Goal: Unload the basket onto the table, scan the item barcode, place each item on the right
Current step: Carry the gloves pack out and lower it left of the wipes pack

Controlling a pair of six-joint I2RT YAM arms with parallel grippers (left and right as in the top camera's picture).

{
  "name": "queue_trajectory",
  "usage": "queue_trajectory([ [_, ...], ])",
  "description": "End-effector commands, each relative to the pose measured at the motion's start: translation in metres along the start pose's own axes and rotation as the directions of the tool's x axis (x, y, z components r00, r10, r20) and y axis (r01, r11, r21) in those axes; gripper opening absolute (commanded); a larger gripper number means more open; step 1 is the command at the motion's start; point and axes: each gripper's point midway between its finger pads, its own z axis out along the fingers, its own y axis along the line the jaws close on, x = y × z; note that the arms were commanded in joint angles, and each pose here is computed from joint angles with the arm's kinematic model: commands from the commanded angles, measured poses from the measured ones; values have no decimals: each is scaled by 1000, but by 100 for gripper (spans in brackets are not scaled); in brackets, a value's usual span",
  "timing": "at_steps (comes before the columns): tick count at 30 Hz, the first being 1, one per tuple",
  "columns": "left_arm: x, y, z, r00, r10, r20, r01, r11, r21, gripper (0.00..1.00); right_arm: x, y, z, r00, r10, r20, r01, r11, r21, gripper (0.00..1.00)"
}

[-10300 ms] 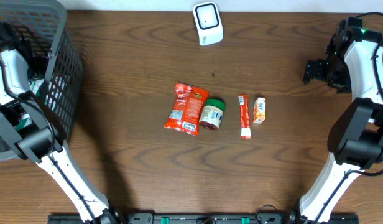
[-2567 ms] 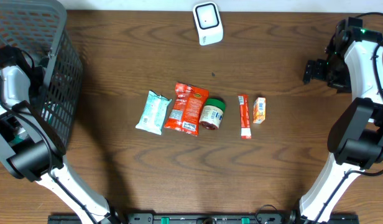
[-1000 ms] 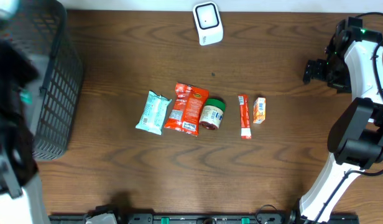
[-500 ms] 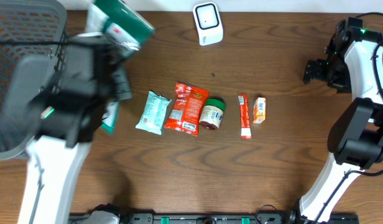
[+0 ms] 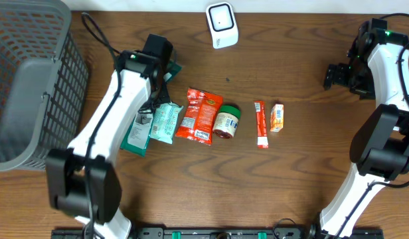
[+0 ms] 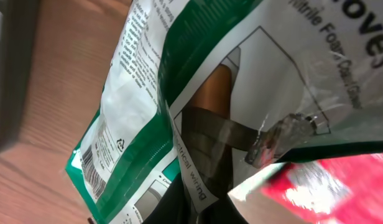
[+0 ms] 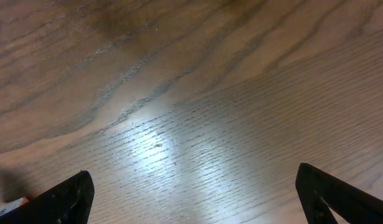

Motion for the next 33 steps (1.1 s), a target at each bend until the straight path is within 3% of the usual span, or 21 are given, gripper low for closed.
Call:
queue_trajectory([
  [1, -5, 11, 22, 997, -65, -29, 63, 997, -52, 7, -6, -3, -15, 999, 17, 43, -17, 1000, 3, 99],
  [6, -14, 27, 47, 997, -69, -20, 64, 984, -164, 7, -6, -3, -15, 999, 17, 43, -17, 1000, 3, 99],
  [12, -6, 27, 70, 996, -59, -73, 44, 979, -200, 7, -6, -3, -15, 999, 17, 43, -17, 1000, 3, 99],
  [33, 34, 12, 118, 983, -175, -60, 159, 965, -209, 8, -6, -3, -15, 999, 17, 43, -17, 1000, 3, 99],
])
